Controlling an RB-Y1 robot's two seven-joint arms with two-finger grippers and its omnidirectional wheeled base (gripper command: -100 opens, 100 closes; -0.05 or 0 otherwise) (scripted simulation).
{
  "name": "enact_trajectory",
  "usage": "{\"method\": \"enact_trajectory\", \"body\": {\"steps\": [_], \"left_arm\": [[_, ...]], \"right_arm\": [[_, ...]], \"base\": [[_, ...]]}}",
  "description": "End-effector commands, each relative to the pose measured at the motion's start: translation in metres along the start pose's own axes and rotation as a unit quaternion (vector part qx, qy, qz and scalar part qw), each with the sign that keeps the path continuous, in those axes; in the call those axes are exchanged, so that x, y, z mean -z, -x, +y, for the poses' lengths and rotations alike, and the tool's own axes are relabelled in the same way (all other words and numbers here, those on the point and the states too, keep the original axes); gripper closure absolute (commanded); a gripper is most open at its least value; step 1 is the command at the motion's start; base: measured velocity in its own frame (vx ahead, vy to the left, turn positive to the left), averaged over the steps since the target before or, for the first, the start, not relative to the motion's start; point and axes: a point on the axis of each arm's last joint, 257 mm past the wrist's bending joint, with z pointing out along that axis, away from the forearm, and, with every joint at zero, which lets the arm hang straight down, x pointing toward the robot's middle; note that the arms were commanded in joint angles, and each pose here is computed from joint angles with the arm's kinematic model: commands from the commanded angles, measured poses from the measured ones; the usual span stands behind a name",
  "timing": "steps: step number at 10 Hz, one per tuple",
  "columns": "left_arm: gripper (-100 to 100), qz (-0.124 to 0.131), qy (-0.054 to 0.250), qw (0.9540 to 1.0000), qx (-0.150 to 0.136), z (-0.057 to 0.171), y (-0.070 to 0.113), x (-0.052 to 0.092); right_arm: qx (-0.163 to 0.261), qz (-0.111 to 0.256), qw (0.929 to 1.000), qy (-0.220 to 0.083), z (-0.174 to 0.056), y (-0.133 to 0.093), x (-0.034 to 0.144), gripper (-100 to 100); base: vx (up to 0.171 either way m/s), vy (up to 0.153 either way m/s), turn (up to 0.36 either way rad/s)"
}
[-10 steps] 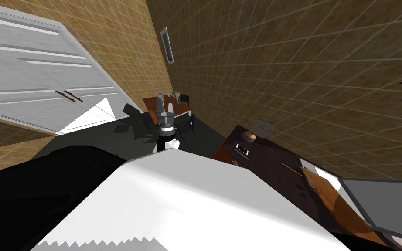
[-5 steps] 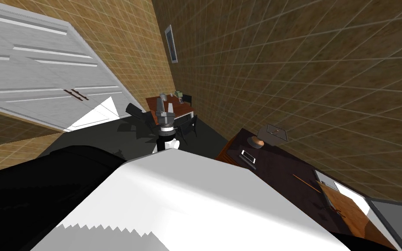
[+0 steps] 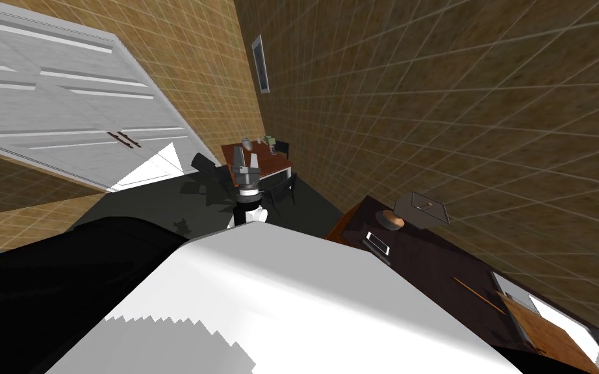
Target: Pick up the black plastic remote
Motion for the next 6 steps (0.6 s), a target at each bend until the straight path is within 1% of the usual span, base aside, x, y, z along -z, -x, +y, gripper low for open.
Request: {"method": "enact_trajectory", "body": {"steps": [1,3,4,6], "left_arm": [[0,0.0,0.0,1.0,0.0,0.0,0.0,0.0],[0,0.0,0.0,1.0,0.0,0.0,0.0,0.0],[0,0.0,0.0,1.0,0.0,0.0,0.0,0.0],[0,0.0,0.0,1.0,0.0,0.0,0.0,0.0]], "right_arm": [[0.013,0.008,0.9999,-0.006,-0.009,-0.006,0.001,-100],[0.06,0.043,0.997,-0.025,-0.039,-0.025,0.014,-100],[0.083,0.06,0.9942,-0.033,-0.052,-0.034,0.02,-100],[0.13,0.093,0.9863,-0.042,-0.075,-0.05,0.033,-100]], "base": [[0.053,0.021,0.053],[0.075,0.018,0.133],[0.105,0.014,0.169],[0.092,-0.001,0.185]]}}
